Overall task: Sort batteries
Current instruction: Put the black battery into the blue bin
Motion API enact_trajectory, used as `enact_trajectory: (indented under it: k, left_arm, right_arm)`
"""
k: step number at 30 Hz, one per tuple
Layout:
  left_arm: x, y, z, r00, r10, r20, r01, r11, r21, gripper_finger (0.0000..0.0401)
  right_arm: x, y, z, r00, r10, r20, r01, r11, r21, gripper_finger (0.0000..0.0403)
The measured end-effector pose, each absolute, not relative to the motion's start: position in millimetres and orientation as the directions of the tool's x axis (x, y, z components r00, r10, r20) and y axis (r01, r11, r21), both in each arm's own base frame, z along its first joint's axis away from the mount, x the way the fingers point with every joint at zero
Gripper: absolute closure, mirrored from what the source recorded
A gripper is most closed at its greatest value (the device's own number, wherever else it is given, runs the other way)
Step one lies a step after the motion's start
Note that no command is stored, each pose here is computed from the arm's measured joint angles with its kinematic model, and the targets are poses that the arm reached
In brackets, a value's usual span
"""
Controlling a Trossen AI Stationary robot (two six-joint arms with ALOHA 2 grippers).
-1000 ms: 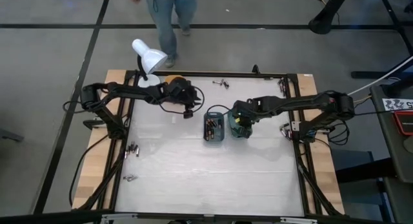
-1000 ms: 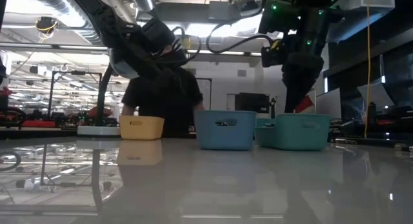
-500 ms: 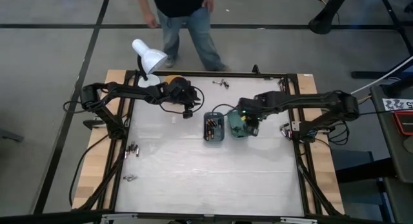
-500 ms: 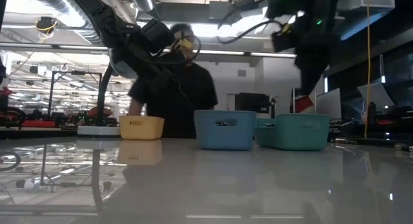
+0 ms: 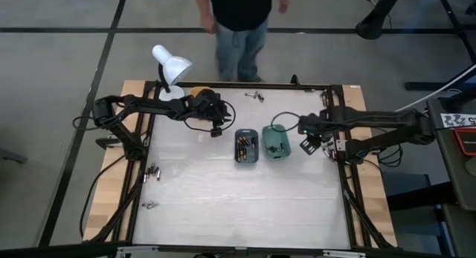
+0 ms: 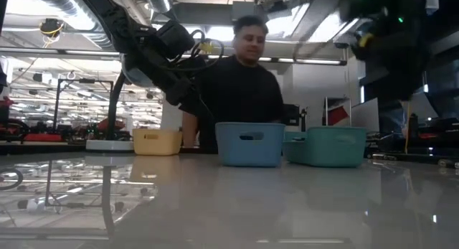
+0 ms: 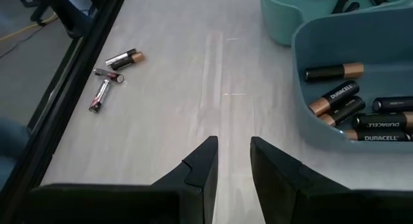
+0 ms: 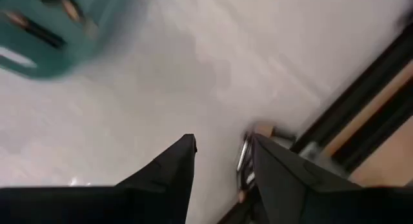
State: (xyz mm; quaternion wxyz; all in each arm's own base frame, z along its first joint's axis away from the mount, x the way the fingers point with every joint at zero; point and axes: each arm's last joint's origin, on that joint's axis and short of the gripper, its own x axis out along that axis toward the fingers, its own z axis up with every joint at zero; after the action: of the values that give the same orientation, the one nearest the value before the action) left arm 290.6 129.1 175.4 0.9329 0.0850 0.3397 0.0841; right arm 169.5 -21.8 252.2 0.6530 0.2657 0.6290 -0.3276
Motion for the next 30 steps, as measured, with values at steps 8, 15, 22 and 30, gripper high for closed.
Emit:
enact_trajectory:
  k: [8, 15, 22, 30]
  left_arm:
    - [291.7, 127.6, 175.9, 0.76, 0.212, -0.614, -0.096, 0.971, 0.217, 0.032]
    - [291.8, 127.5, 175.9, 0.761, 0.212, -0.614, -0.096, 0.972, 0.216, 0.032]
    - [291.8, 127.5, 175.9, 0.761, 0.212, -0.614, -0.096, 0.972, 0.216, 0.032]
    - [291.7, 127.6, 175.8, 0.76, 0.212, -0.615, -0.095, 0.971, 0.218, 0.032]
  right_arm:
    - [153.2, -17.4, 208.8, -0.132, 0.008, -0.991, 0.833, 0.543, -0.106, 0.0248]
    - [148.1, -16.9, 186.9, -0.136, 0.007, -0.991, 0.846, 0.521, -0.112, 0.0248]
    - [143.7, -29.5, 174.0, -0.131, -0.031, -0.991, 0.885, 0.447, -0.131, 0.0249]
    - [136.6, -41.2, 158.9, -0.114, 0.002, -0.994, 0.905, 0.414, -0.103, 0.0249]
